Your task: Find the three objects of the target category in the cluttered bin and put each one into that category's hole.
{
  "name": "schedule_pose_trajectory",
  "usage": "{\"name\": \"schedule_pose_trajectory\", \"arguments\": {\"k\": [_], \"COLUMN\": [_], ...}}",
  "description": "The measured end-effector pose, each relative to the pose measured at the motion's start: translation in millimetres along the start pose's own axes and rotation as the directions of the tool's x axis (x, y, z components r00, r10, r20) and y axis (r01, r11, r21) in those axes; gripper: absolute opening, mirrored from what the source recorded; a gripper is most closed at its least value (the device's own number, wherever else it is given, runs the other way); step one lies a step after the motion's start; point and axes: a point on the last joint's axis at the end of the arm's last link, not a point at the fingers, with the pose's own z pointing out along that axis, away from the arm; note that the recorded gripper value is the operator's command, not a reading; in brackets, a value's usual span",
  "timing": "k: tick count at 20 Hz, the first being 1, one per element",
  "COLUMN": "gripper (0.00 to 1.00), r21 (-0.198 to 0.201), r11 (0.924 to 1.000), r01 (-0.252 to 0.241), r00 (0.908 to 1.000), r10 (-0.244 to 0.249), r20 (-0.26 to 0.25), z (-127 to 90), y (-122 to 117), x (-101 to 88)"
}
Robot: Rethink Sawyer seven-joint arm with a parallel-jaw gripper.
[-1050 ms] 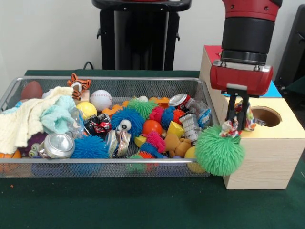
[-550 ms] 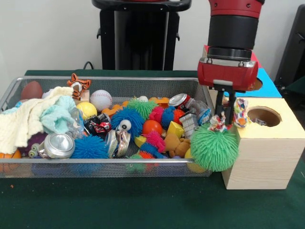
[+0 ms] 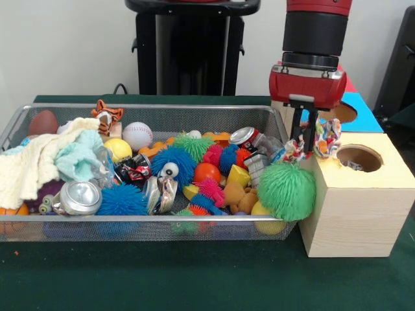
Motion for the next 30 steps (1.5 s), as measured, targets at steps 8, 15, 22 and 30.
{"name": "schedule_pose_trajectory", "arguments": {"k": [8, 15, 22, 30], "gripper": [0.0, 0.0, 0.0, 0.0], "r21": [0.018, 0.031, 0.037, 0.043], "r11": [0.9998, 0.9995, 0.9993, 0.9986], "r01": [0.01, 0.004, -0.006, -0.031], "r00": [0.9985, 0.9965, 0.9958, 0.9949], "r10": [-0.011, -0.006, 0.003, 0.026], "r20": [0.053, 0.084, 0.092, 0.098], "z": [-10.0, -7.3, -2.8, -5.4], "y": [14.1, 17.2, 15.3, 17.9], "x": [13.5, 18.2, 18.6, 18.2]}}
